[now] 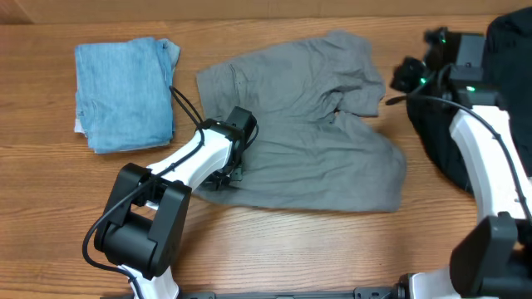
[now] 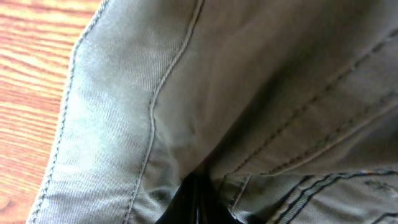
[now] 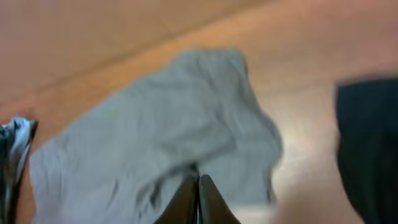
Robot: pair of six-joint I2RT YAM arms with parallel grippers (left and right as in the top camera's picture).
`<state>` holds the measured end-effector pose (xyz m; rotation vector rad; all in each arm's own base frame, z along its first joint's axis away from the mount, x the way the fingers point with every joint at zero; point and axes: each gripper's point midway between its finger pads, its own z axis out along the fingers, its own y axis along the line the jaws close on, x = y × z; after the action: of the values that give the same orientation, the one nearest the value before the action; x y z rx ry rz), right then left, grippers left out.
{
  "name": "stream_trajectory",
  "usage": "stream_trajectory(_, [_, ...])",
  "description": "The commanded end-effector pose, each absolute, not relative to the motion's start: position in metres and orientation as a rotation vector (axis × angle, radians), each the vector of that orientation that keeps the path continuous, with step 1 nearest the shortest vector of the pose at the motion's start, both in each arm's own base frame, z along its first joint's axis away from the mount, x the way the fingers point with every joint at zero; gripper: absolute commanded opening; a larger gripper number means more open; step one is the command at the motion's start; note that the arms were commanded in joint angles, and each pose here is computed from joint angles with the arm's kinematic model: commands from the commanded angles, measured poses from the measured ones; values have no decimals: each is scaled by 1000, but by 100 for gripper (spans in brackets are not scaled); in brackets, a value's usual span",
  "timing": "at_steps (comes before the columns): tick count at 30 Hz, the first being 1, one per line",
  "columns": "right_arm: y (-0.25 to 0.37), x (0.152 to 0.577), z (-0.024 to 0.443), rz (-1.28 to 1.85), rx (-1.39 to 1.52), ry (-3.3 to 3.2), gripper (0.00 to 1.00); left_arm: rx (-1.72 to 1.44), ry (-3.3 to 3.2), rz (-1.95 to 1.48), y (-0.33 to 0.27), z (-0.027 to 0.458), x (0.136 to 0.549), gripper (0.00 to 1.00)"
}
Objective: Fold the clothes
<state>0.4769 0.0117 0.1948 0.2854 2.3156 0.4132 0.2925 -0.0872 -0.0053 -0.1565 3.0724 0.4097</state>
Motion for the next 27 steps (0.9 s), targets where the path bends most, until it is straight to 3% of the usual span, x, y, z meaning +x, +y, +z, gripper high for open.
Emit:
stream_trajectory(1, [15,500,147,479,281,2361,4,-136,3268,514,-72,-39,240,4])
stream_trajectory(13, [9,535,40,482,371,2496,4,-134,3294,534,-70,-37,234,4])
stream_trajectory(27, [-15,474,-21,265,635,2777,4,-133,3293,533,-70,-37,234,4])
